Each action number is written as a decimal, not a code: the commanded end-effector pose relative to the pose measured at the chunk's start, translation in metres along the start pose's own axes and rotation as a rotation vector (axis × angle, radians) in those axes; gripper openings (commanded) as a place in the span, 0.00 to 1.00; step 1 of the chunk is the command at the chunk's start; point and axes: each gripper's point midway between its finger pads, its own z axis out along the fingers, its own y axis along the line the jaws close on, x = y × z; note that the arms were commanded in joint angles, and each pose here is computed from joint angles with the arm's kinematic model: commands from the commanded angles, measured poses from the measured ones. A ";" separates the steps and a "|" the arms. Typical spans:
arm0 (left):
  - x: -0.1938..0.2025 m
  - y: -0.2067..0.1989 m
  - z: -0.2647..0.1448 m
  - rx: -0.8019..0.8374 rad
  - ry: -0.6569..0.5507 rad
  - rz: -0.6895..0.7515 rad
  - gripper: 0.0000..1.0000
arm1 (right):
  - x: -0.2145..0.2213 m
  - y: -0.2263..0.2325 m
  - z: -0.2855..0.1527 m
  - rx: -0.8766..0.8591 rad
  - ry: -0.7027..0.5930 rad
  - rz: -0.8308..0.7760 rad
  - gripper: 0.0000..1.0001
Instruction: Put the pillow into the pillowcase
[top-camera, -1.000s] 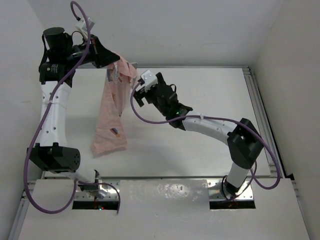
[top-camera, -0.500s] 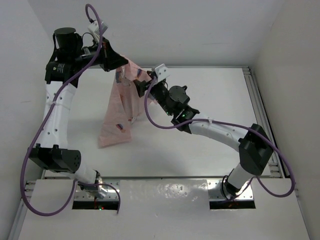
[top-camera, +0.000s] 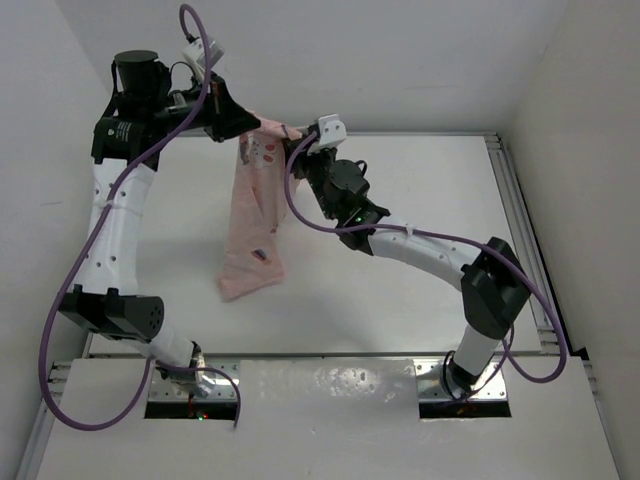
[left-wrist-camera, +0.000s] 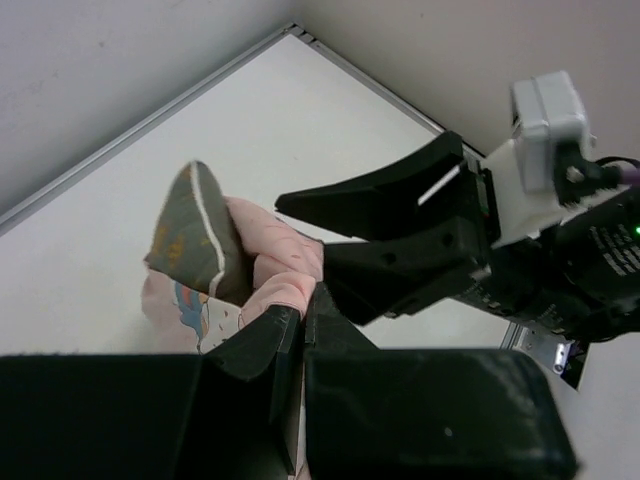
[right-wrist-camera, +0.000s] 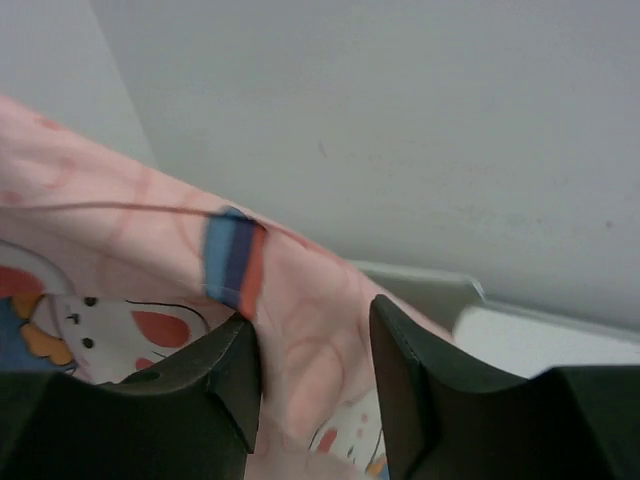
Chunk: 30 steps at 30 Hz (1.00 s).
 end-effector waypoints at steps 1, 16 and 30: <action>-0.052 -0.031 -0.013 0.047 -0.129 0.177 0.00 | 0.037 -0.055 0.000 0.178 0.098 0.082 0.43; -0.047 -0.033 -0.003 0.073 -0.094 0.188 0.00 | 0.097 -0.085 -0.001 0.144 0.160 0.153 0.17; -0.031 -0.022 0.000 0.044 -0.025 0.207 0.00 | 0.146 -0.098 -0.085 -0.206 0.218 0.575 0.86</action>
